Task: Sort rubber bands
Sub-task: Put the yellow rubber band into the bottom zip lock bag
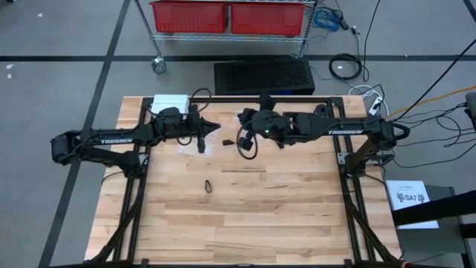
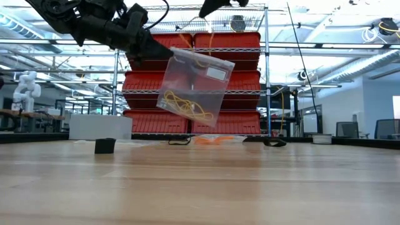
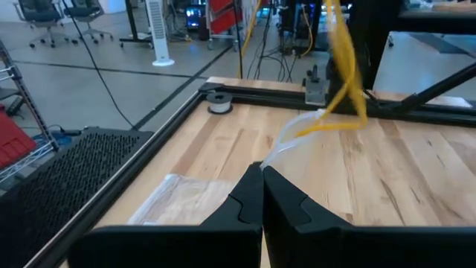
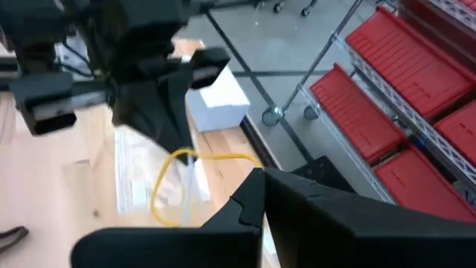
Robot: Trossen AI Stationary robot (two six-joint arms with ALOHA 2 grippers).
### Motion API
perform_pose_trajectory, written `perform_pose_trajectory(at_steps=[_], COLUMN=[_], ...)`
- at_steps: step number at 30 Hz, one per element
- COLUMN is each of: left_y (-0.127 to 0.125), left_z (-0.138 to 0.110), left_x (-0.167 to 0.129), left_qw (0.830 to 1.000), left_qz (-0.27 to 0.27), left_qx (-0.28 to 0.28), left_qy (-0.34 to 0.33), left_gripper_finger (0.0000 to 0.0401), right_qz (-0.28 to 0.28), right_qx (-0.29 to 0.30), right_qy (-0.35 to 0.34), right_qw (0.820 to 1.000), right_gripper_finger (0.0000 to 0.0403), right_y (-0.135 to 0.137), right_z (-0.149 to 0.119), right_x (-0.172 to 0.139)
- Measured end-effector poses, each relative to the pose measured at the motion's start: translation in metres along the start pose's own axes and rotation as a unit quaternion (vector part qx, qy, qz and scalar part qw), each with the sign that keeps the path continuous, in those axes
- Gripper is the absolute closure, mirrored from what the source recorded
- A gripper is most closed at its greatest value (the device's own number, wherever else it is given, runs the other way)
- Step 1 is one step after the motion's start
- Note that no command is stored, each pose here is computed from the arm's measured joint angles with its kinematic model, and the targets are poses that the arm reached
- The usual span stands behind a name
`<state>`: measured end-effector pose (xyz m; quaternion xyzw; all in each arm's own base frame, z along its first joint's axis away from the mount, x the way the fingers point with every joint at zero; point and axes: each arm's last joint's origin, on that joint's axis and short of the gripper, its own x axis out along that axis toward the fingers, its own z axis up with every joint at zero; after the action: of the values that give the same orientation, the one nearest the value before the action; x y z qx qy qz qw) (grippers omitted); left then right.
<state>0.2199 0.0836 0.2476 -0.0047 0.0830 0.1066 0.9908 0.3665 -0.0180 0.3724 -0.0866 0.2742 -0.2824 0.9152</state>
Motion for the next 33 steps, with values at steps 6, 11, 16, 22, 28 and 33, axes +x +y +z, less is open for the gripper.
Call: perform_pose_trajectory(at_steps=[6,11,16,22,28,33], left_y=[0.000,0.000,0.000,-0.003,-0.006,-0.006], left_z=[0.001,0.001,0.001,0.001,0.001,0.001], left_x=[0.000,0.000,0.000,0.000,0.001,0.001], left_qw=[1.000,1.000,1.000,1.000,1.000,1.000], left_qz=[0.000,-0.001,-0.003,-0.011,-0.018,-0.018], left_qx=[-0.001,-0.002,-0.002,-0.001,0.000,0.001], left_qy=[-0.005,-0.005,-0.005,-0.004,-0.004,-0.004], left_gripper_finger=[0.0401,0.0401,0.0401,0.0401,0.0401,0.0401], right_qz=[0.027,0.060,0.079,0.100,0.142,0.164], right_qx=[-0.016,-0.019,-0.017,0.002,0.019,0.021], right_qy=[0.026,0.052,0.084,0.101,0.125,0.131], right_qw=[0.999,0.997,0.993,0.990,0.982,0.977], right_gripper_finger=[0.0403,0.0403,0.0403,0.0403,0.0403,0.0397], right_y=[0.012,0.016,0.016,0.011,0.010,0.015], right_z=[-0.009,-0.016,-0.025,-0.030,-0.036,-0.040], right_x=[0.016,0.029,0.044,0.056,0.068,0.075])
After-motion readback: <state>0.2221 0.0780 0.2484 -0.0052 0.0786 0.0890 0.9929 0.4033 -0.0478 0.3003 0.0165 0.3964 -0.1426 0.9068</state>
